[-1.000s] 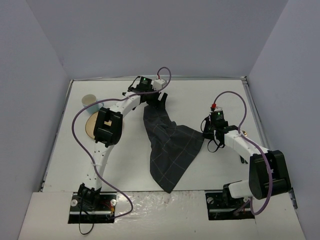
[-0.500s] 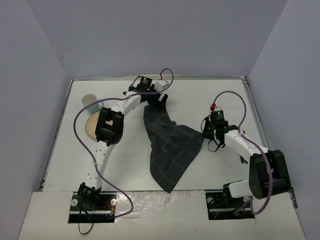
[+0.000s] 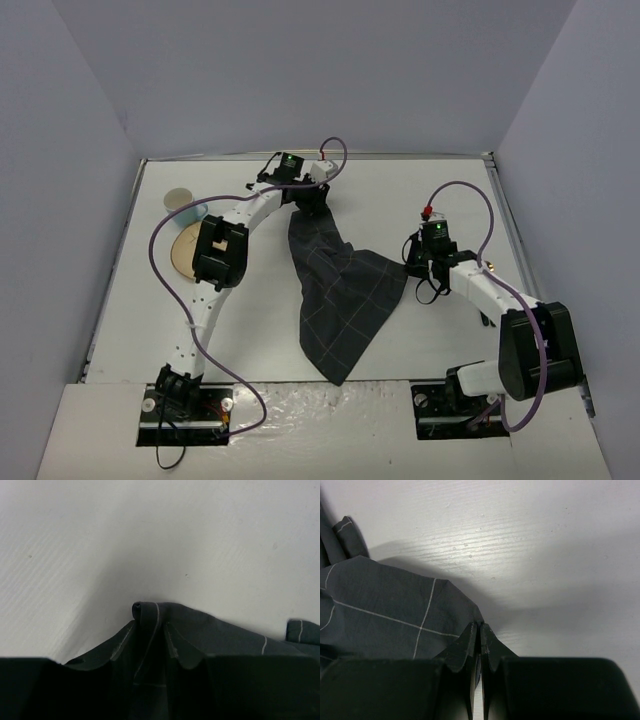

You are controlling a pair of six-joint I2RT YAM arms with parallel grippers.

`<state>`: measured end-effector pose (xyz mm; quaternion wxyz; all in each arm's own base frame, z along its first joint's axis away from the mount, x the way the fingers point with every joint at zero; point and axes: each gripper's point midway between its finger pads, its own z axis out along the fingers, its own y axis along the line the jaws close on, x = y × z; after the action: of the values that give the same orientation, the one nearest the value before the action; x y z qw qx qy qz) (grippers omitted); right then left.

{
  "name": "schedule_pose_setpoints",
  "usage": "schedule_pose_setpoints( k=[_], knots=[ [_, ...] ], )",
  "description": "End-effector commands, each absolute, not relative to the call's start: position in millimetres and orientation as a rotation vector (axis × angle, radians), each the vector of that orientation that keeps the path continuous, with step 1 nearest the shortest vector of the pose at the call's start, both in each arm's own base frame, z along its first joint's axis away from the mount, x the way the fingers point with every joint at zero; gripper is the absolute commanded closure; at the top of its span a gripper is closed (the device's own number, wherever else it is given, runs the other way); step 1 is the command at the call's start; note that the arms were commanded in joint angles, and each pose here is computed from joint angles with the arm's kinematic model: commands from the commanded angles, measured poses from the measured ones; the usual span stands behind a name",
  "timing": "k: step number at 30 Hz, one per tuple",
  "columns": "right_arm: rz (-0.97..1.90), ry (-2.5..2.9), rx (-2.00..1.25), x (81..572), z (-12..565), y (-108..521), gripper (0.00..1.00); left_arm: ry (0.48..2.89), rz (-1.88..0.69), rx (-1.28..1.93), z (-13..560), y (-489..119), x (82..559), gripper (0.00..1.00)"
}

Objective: Set the dinner table for one person

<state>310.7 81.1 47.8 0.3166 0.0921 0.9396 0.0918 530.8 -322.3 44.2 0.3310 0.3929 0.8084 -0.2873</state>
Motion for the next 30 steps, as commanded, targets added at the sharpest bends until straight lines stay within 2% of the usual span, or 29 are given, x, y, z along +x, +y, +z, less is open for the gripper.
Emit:
schedule_pose_setpoints(
  k=[1,2,9,12,16,22,30],
  knots=[
    [0.286,2.374,0.252,326,74,85,1.00,2.103,-0.763,1.004,57,-322,536,0.94],
    [0.286,2.372,0.252,326,75,85,1.00,2.106,-0.759,0.999,56,-321,536,1.00],
    [0.294,2.335,0.255,332,90,85,1.00,2.070,-0.776,0.862,82,-311,546,1.00],
    [0.293,2.275,0.252,337,115,84,1.00,1.944,-0.710,0.721,145,-287,566,1.00],
    [0.269,2.171,0.254,341,160,76,1.00,1.824,-0.660,0.546,217,-258,566,1.00],
    [0.250,1.959,0.245,339,251,64,1.00,1.615,-0.543,0.471,324,-226,532,1.00],
    [0.238,1.749,0.230,309,338,48,1.00,1.419,-0.368,0.299,424,-166,464,1.00]
  ],
)
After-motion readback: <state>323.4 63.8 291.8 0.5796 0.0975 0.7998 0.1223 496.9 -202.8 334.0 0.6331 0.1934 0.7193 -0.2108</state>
